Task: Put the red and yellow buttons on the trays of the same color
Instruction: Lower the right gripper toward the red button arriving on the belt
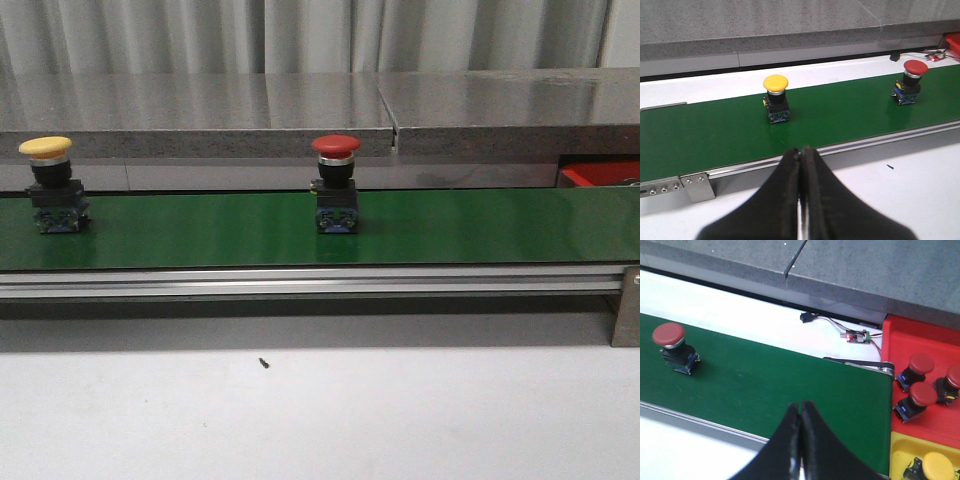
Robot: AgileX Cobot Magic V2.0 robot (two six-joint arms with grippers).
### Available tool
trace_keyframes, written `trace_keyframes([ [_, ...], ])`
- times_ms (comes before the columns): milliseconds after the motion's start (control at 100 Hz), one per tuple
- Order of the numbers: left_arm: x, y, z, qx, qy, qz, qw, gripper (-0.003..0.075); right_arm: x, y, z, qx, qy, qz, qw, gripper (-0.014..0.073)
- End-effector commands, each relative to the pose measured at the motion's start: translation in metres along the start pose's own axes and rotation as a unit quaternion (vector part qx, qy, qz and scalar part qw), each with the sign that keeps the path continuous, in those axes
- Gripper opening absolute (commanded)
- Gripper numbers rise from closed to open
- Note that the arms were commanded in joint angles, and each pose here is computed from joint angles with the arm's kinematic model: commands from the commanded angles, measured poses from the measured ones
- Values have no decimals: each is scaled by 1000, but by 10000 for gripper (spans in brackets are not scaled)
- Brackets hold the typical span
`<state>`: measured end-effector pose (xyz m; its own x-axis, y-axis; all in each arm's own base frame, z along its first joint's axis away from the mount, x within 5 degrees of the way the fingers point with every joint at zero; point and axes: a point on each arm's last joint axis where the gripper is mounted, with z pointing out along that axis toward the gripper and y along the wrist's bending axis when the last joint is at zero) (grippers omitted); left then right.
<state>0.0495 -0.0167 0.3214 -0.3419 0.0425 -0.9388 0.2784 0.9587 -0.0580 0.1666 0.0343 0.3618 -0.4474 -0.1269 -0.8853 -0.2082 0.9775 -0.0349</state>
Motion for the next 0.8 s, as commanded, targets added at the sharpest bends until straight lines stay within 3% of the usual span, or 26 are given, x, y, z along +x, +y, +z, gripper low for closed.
trace_keyframes([
  [0,-13,-2,-3,8,-42,-8,999,-19,-28,0,9,0,-16,-10,1000,76],
  [180,-13,-2,-3,8,-42,-8,999,-19,-49,6,41,-12,42,-16,999,435],
  [320,-13,-2,-3,8,-42,-8,999,-19,-62,13,65,-23,92,-18,995,589],
  [790,-13,-2,-3,8,-42,-8,999,-19,-79,62,138,-74,232,-63,968,598],
])
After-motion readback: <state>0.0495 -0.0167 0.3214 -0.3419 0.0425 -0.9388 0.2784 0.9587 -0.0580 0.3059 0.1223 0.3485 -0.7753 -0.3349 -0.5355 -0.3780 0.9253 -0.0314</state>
